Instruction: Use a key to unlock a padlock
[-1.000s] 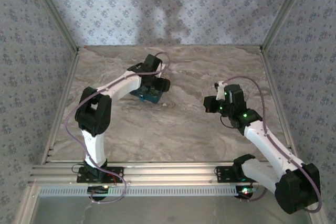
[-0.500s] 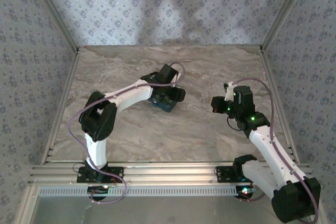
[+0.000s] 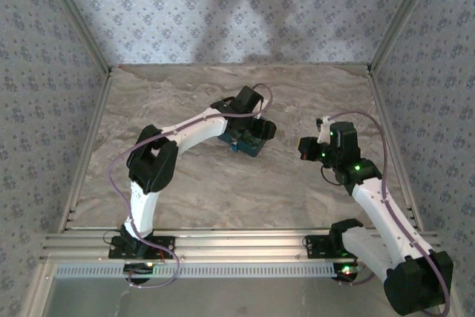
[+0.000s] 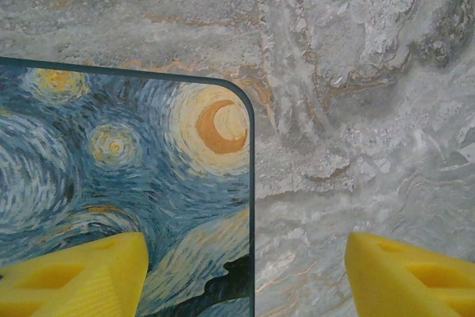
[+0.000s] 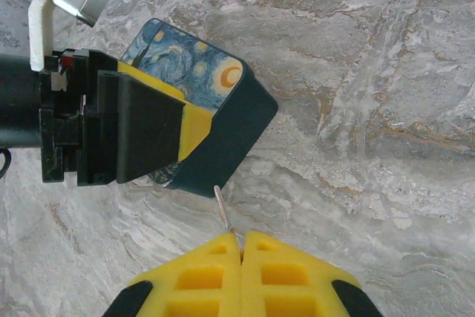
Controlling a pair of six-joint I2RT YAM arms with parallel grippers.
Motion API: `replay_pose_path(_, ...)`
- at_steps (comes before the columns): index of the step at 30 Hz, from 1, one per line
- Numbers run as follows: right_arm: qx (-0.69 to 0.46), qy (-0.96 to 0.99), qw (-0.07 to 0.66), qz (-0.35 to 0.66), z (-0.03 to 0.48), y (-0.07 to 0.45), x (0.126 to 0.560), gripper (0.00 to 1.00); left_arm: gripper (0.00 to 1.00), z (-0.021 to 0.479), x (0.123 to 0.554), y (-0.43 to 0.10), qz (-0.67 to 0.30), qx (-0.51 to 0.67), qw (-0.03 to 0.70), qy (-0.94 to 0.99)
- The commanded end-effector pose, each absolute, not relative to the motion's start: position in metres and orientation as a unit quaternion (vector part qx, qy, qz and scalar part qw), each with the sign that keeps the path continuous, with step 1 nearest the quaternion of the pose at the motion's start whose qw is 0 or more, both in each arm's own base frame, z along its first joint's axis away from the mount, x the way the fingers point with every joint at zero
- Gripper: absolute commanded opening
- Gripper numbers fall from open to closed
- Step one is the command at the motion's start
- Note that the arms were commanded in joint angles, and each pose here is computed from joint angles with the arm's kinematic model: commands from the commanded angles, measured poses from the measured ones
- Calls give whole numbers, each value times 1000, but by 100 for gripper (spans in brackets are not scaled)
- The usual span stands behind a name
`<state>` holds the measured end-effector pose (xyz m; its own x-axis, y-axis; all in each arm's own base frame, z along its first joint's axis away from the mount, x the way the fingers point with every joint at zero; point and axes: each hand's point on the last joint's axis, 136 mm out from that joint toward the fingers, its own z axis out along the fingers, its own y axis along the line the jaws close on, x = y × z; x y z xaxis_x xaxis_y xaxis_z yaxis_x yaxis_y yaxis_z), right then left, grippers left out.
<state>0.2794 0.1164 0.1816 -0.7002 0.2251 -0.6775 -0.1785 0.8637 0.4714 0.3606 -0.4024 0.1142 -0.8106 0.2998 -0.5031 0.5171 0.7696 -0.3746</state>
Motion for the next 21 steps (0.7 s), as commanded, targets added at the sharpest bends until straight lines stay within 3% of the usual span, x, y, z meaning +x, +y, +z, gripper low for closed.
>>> replay_pose_path(1,18,888,371,271,174,119,276,0,71,109,350,-404,-254,236,181,920)
replay_pose_path(12,9,892,352,285,169,131,280,0,80,222,371,-372,-283,226,319,876)
replay_pose_path(21,-23,892,333,306,168,159,288,0,86,248,358,-285,-266,168,390,865)
